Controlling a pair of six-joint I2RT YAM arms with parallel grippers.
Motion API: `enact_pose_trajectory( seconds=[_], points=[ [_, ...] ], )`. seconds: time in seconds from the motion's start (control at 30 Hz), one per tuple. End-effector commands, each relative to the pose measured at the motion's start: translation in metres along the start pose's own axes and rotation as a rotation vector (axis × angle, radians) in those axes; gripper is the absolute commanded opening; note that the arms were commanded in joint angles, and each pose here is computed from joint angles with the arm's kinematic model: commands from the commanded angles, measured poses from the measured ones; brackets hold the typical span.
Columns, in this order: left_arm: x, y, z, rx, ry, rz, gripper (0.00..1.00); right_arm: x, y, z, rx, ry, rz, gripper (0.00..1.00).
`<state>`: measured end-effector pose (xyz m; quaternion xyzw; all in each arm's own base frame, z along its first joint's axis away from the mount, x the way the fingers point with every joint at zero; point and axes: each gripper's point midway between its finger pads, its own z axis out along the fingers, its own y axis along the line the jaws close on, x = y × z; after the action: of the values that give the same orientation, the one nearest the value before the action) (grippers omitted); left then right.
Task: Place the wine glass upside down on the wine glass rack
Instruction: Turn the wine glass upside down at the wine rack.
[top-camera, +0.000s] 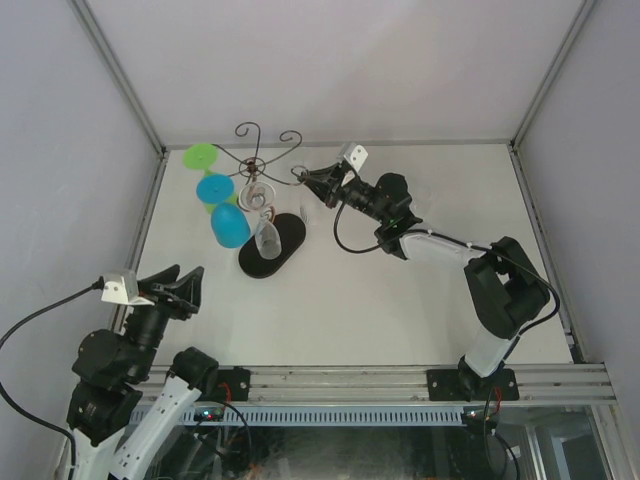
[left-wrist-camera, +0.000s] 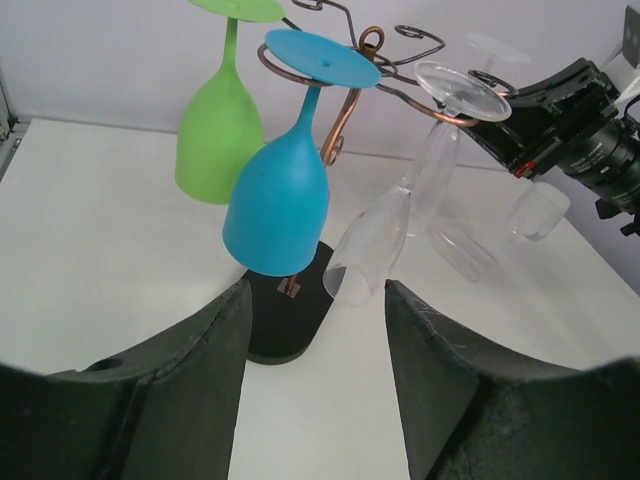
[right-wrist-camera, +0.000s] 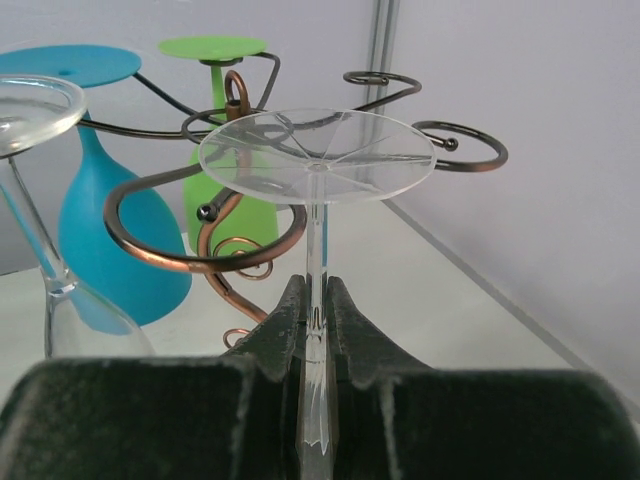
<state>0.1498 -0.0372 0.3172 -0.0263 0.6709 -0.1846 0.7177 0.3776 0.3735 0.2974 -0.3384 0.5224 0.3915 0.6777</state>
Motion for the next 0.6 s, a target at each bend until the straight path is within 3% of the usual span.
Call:
enact_pose_trajectory(
  seconds=[0.0,0.57],
  points=[
    [0.013,0.005,0.0,-0.026,0.025,-0.025,0.59,-0.027,0.01,0.011,-0.055,-0.062,-0.048,0.0],
    [0.015,0.008,0.003,-0.046,0.036,-0.01,0.59,-0.015,0.03,0.023,-0.158,-0.021,-0.035,0.0]
  ],
)
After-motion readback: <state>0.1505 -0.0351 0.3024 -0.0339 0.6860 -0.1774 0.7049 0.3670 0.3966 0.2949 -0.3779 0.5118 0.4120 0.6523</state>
